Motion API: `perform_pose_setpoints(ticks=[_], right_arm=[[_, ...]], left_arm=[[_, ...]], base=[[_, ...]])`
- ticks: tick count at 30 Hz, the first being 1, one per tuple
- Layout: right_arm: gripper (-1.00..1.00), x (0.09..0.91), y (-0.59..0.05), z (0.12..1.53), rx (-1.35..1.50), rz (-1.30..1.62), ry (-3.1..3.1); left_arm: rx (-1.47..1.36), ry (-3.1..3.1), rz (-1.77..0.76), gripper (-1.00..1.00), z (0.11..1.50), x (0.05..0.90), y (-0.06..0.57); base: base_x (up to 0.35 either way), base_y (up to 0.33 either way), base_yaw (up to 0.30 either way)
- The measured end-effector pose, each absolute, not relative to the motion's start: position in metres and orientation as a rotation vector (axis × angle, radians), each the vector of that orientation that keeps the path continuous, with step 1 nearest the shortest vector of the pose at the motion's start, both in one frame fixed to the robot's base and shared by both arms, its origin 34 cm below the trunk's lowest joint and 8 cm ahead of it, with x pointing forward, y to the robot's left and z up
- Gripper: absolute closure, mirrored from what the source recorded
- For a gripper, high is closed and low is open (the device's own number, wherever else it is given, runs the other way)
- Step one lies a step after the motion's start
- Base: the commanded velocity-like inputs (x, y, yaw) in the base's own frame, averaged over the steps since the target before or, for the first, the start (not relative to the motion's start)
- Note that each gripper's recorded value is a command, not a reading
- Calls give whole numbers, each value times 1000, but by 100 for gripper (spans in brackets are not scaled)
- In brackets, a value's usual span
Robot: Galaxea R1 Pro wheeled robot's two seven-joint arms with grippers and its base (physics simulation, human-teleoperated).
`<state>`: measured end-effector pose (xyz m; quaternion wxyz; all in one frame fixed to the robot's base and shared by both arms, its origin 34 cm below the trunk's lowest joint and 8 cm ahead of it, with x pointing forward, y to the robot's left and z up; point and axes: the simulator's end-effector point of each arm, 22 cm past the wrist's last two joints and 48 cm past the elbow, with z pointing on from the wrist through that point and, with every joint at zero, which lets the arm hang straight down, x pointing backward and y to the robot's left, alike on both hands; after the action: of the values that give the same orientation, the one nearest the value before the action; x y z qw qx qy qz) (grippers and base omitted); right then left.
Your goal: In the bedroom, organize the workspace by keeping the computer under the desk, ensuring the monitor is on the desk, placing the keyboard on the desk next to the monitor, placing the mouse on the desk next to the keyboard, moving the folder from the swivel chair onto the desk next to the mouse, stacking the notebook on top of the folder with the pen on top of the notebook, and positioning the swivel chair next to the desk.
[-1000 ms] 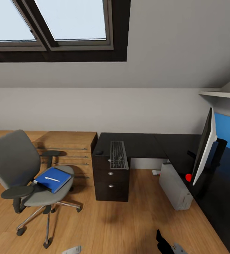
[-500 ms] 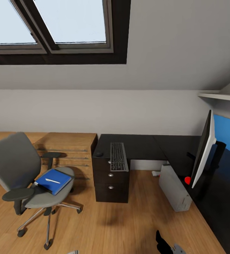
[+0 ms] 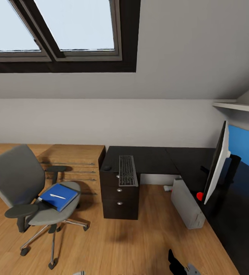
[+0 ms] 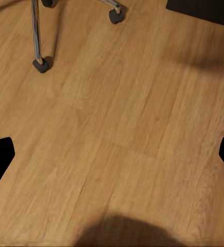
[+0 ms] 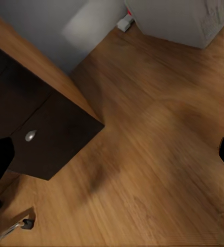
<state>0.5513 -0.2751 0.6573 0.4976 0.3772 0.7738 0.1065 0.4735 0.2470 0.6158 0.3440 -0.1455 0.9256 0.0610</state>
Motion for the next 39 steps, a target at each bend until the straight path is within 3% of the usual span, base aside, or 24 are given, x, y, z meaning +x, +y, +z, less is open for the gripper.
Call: perform_pose_setpoints(ticks=[21,39], right_arm=[[-100,552,-268,689,831,271,1899],[-100,556,-246,716,507,293,1985]], left_arm=[[-379,2457,208,-100,628,449,260],[-388,2456,211,-100,650,445,261]], base=[[-291,-155,0],[-313,-98,0]])
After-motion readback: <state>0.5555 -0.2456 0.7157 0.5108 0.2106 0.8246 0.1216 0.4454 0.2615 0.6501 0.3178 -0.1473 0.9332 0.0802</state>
